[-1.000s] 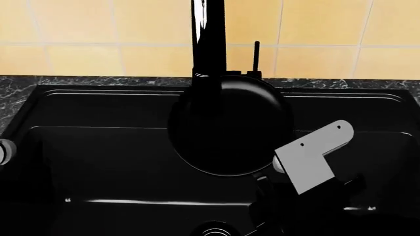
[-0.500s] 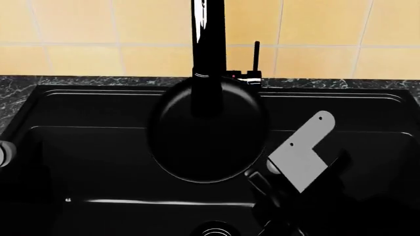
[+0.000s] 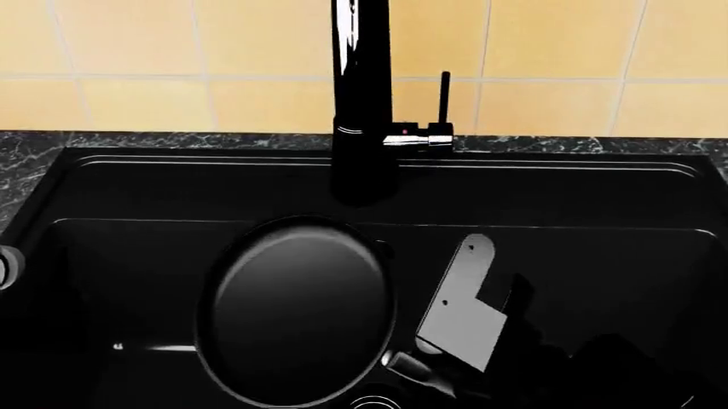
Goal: Pick the pan and sponge and place them into the sink. Then turn on the water.
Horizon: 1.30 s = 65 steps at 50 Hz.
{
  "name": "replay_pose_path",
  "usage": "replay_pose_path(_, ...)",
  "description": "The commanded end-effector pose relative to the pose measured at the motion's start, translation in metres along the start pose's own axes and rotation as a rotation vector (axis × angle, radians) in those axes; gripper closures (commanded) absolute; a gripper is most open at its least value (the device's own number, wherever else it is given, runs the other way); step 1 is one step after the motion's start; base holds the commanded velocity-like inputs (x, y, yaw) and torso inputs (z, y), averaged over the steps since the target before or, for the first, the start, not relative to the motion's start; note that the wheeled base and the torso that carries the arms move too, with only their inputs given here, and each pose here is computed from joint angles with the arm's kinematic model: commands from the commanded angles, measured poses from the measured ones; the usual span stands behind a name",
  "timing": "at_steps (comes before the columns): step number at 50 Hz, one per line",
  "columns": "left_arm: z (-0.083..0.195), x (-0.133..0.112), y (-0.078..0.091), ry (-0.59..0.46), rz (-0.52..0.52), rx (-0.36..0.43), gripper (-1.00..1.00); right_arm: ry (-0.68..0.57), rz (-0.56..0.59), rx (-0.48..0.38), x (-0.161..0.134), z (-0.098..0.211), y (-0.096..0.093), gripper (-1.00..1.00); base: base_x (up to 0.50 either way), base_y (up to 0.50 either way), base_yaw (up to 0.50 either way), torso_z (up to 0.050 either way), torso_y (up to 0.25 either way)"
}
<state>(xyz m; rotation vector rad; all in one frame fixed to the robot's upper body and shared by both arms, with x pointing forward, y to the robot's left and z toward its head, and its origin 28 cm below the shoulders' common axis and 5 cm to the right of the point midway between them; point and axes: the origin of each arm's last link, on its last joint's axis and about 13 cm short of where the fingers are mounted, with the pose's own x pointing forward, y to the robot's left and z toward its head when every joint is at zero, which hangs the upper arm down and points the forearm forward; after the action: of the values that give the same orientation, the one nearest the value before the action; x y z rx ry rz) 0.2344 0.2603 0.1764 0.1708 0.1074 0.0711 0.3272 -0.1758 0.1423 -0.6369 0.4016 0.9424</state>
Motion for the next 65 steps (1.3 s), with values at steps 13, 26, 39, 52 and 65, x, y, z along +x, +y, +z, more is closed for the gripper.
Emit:
replay_pose_path(13,-0.006,0.004,0.0,0.003,-0.04,-0.016,-1.0,-0.045,0.113,-0.073,0.043,0.002,-0.009,1.0,0.0,0.0,0.0,0.001,0.002)
replay_pose_path(26,-0.008,0.002,0.004,0.01,-0.036,-0.011,-1.0,-0.021,0.169,-0.033,0.082,-0.015,-0.006,1.0,0.0,0.0,0.0,0.0,0.001)
replay_pose_path(39,-0.012,0.007,0.001,0.024,-0.029,-0.006,-1.0,0.021,0.228,-0.005,0.111,-0.024,0.001,1.0,0.0,0.0,0.0,0.001,0.002)
replay_pose_path(52,-0.019,0.007,0.006,0.04,-0.021,-0.009,-1.0,0.053,0.281,0.02,0.11,-0.026,0.001,1.0,0.0,0.0,0.0,0.0,0.002)
replay_pose_path(65,-0.023,0.009,0.005,0.053,-0.018,-0.004,-1.0,0.061,0.298,0.04,0.107,-0.025,-0.002,1.0,0.0,0.0,0.0,0.001,0.001)
